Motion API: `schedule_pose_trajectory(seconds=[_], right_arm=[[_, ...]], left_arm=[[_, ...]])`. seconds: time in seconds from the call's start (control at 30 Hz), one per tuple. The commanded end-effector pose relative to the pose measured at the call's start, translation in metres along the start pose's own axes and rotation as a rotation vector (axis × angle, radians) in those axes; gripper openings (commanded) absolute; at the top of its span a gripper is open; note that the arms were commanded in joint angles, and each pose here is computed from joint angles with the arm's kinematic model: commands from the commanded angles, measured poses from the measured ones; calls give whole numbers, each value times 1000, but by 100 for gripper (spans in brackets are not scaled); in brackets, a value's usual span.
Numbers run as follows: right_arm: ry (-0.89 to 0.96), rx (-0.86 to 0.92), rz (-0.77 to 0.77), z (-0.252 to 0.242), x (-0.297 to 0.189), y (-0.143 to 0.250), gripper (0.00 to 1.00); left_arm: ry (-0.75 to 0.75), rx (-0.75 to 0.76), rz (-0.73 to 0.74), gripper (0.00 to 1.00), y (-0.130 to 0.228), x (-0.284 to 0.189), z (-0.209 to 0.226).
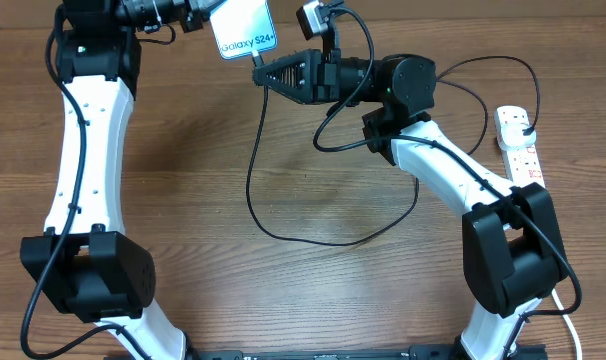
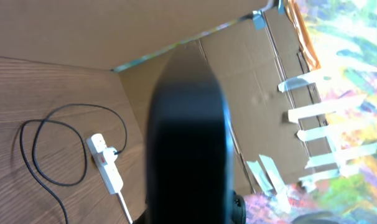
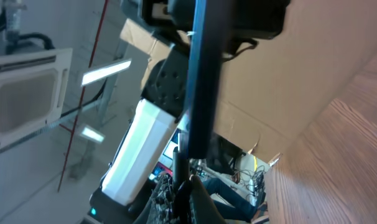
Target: Plug charger to phone and switch on socket
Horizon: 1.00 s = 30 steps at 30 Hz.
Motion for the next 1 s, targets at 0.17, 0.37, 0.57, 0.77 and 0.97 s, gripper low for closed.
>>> schedule_pose_trajectory(seconds=[0.17,0.37,0.57,0.77,0.97], right_arm=[[-1,-27,-1,4,1,-3,4],[-2,-27,-4,4,1,-4,4],[-1,-27,-5,4,1,-4,4],[-2,-26,-14,4,1,-5,4],[-2,-26,-15,4,1,-5,4]], left_arm=[[-14,-21,-59,4,-6,-2,-9],[-24,-44,-62,4,-5,-1,-6],[-22,-67,-60,4,-5,1,-7],[-21,-72,-57,4,-2,8,-8],[-19,-73,-51,4,-1,9,-8]])
Point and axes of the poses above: each gripper's point midway between its finger pads, its own x axis out along the fingers, its own z axis along the line the jaws close on, y = z × x, the point moved 5 cm from there along -x, back along the fingers, and after that the axes turned 2 degrees about -x, right-handed, at the moved point
